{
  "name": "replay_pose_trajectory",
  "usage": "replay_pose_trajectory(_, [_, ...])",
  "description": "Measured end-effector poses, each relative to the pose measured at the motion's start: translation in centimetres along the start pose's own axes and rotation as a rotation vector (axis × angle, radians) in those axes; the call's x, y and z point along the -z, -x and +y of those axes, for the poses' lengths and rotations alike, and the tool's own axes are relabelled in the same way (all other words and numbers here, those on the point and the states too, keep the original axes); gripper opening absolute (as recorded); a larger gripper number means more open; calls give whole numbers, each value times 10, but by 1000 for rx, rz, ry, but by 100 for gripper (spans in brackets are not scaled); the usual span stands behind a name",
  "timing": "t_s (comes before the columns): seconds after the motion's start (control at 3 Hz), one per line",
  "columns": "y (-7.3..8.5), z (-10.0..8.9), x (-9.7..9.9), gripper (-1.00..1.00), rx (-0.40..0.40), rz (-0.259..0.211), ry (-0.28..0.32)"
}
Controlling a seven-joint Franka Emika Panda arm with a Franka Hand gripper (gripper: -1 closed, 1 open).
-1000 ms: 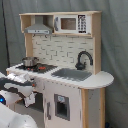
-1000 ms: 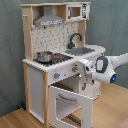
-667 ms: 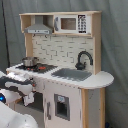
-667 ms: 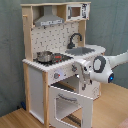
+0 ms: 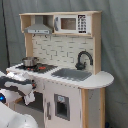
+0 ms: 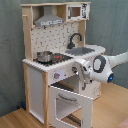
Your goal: Play with the kitchen
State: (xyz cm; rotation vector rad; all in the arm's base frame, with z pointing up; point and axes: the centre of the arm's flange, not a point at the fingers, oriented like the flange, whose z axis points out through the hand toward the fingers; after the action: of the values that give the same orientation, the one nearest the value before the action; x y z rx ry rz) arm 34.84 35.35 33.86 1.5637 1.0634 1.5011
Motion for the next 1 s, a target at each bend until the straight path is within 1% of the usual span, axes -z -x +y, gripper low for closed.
replay_pose_trajectory(1.0, [1,-3,0,-100,363,1,17])
